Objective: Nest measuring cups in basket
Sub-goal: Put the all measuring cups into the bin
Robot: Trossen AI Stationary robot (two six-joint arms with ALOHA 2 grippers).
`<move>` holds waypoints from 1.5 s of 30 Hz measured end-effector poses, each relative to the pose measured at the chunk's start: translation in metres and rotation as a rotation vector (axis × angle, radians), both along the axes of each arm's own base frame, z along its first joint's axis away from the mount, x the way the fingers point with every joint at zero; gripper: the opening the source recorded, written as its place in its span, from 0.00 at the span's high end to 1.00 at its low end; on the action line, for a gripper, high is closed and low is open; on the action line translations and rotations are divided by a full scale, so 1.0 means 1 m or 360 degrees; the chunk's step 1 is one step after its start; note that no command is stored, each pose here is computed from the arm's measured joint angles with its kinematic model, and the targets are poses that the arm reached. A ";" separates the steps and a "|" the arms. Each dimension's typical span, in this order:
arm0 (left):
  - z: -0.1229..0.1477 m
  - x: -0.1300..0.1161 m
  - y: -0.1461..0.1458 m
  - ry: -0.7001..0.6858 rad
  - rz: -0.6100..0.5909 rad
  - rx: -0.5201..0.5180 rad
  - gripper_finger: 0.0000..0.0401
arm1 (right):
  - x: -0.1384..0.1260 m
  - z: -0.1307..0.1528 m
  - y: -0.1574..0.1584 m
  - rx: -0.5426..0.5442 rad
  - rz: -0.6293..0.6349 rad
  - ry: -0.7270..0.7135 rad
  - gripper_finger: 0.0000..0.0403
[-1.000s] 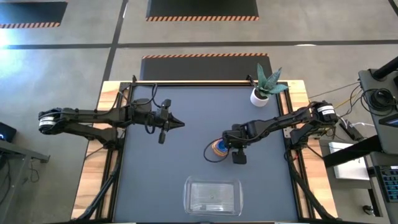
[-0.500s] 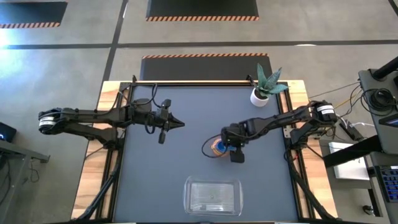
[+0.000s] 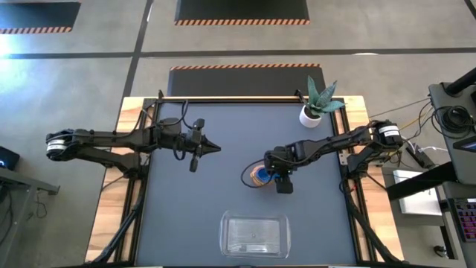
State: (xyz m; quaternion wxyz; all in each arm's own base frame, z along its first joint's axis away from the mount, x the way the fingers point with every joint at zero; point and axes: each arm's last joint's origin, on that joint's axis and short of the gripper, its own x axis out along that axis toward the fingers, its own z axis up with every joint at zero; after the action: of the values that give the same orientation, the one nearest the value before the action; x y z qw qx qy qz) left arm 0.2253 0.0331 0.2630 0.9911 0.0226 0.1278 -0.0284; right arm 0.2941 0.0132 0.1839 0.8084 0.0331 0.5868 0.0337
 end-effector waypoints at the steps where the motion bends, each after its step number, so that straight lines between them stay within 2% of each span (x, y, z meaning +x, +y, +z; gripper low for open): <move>1: 0.000 0.000 0.000 0.0000 0.0001 -0.0002 1.00 | 0.000 0.000 0.000 -0.0003 -0.0001 0.0000 0.56; 9: 0.000 0.000 0.000 0.0001 0.0005 -0.0014 1.00 | 0.000 0.000 0.000 0.0007 -0.0041 0.0009 0.63; 27: 0.000 0.000 0.000 0.0001 0.0005 -0.0005 1.00 | -0.004 0.005 0.001 0.0062 -0.0076 0.0013 0.65; 33: 0.000 0.000 0.000 0.0006 0.0004 -0.0004 1.00 | -0.009 0.012 0.001 0.0080 -0.0089 0.0012 0.65; 45: -0.001 0.000 0.000 0.0014 0.0005 -0.0007 1.00 | -0.021 0.039 0.001 0.0107 -0.0126 -0.0134 0.66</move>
State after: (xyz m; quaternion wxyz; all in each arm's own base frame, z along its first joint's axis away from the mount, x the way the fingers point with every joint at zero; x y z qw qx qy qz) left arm 0.2251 0.0332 0.2621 0.9907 0.0199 0.1320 -0.0272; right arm 0.2728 0.0139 0.2233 0.8314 0.0820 0.5492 0.0228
